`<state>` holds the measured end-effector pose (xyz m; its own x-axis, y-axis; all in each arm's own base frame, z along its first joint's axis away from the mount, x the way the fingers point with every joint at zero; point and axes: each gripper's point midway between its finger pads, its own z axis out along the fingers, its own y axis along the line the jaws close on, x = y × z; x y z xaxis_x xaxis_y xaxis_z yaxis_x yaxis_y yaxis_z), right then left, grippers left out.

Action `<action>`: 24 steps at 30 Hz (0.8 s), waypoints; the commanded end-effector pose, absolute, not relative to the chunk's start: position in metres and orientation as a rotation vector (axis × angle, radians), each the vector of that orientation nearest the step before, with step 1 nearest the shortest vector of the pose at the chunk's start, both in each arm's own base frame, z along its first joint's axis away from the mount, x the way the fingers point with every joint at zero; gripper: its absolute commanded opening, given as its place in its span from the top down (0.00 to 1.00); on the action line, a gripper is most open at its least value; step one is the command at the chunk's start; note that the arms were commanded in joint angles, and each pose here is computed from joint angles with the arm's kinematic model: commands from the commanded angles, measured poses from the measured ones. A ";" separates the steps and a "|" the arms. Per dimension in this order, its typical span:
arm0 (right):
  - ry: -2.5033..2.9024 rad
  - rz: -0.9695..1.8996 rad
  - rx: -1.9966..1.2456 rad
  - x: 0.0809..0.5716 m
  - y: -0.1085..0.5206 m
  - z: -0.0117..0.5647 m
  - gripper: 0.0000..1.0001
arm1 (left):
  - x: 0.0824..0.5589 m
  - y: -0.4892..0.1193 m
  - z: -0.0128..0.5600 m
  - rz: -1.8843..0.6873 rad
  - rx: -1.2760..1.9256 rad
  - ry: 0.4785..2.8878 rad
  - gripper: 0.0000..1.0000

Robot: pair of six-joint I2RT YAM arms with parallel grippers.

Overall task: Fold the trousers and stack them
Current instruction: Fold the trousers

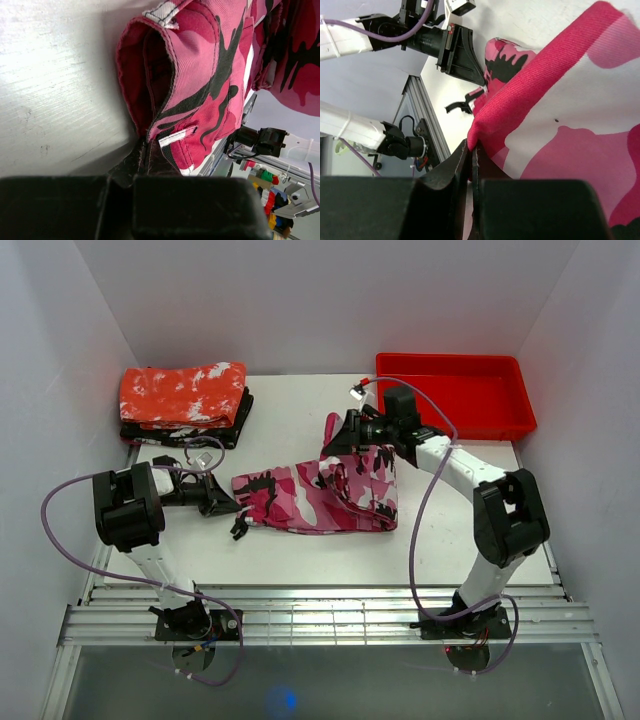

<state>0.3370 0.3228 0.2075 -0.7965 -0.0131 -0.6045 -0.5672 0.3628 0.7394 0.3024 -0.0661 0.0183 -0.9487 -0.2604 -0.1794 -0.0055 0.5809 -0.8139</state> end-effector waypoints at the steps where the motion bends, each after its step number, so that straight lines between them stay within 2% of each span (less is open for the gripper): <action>1: 1.970 1.491 -0.526 0.346 0.363 0.249 0.92 | 0.296 -0.065 0.004 -1.241 -0.235 2.611 1.00; 10: 2.005 1.551 -0.561 0.334 0.434 0.239 0.92 | 0.291 -0.068 -0.003 -1.261 -0.297 2.639 1.00; 24: 2.066 1.635 -0.633 0.306 0.510 0.196 0.92 | 0.288 -0.069 -0.007 -1.266 -0.326 2.641 1.00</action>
<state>0.3050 0.4853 0.1641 -0.8463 -0.1258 -0.5176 -0.5306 0.2858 0.7980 0.2991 -0.0713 0.0155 -0.9496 -0.2999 -0.0917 -0.0932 0.5490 -0.8306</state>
